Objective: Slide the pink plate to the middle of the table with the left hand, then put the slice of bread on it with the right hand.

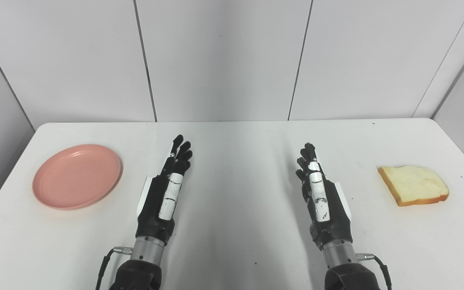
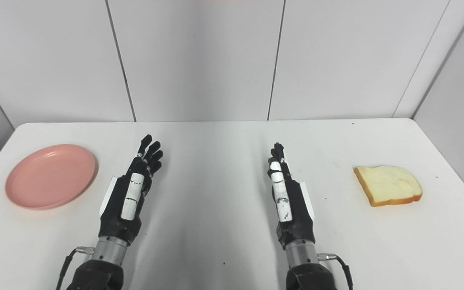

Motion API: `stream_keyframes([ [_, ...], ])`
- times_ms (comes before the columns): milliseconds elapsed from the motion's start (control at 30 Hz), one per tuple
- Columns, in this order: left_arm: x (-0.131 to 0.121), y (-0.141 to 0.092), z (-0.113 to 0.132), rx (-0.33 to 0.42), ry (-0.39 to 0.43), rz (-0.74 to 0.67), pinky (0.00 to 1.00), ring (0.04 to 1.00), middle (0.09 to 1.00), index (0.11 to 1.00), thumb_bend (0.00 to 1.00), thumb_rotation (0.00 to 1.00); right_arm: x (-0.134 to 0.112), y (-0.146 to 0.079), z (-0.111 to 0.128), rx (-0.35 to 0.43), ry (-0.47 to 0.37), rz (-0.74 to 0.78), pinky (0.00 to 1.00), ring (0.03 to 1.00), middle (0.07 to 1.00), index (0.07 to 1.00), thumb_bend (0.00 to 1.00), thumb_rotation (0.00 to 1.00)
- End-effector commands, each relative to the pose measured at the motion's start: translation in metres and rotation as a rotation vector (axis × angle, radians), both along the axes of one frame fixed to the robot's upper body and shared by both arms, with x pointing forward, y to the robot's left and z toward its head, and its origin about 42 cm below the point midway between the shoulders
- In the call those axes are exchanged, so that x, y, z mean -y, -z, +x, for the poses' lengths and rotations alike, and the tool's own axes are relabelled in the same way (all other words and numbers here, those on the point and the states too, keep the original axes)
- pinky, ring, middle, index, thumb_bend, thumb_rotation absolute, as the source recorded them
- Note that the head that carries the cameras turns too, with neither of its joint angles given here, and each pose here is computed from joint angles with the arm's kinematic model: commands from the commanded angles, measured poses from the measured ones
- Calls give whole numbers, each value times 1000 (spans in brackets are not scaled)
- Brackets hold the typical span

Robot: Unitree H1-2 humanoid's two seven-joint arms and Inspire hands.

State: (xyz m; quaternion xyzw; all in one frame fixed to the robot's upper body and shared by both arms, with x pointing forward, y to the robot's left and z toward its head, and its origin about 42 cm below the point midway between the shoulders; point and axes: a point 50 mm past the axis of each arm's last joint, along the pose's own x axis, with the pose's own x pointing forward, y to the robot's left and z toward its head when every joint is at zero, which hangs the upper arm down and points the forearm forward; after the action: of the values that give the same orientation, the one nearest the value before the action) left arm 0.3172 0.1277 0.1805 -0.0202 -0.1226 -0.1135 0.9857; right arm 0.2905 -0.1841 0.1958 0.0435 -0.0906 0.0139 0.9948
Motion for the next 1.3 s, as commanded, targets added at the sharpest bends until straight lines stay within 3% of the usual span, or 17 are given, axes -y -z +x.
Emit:
stream_keyframes([
  [0,5,-12,2,44,-2,-14,964,955,964,957,691,940,-3,-12,2,57,-6,9,1000,1000,1000,1000,522,1000],
  [767,9,-8,3,58,22,-16,956,956,968,960,672,942,2,-8,2,63,-5,21,1000,1000,1000,1000,523,1000],
  [1100,39,-1,5,40,-24,43,877,910,933,926,685,946,22,-4,4,73,4,34,1000,1000,1000,1000,535,1000],
  [1267,51,-1,6,60,-47,52,859,891,912,909,617,970,28,-4,4,79,-1,23,1000,1000,1000,1000,472,1000],
])
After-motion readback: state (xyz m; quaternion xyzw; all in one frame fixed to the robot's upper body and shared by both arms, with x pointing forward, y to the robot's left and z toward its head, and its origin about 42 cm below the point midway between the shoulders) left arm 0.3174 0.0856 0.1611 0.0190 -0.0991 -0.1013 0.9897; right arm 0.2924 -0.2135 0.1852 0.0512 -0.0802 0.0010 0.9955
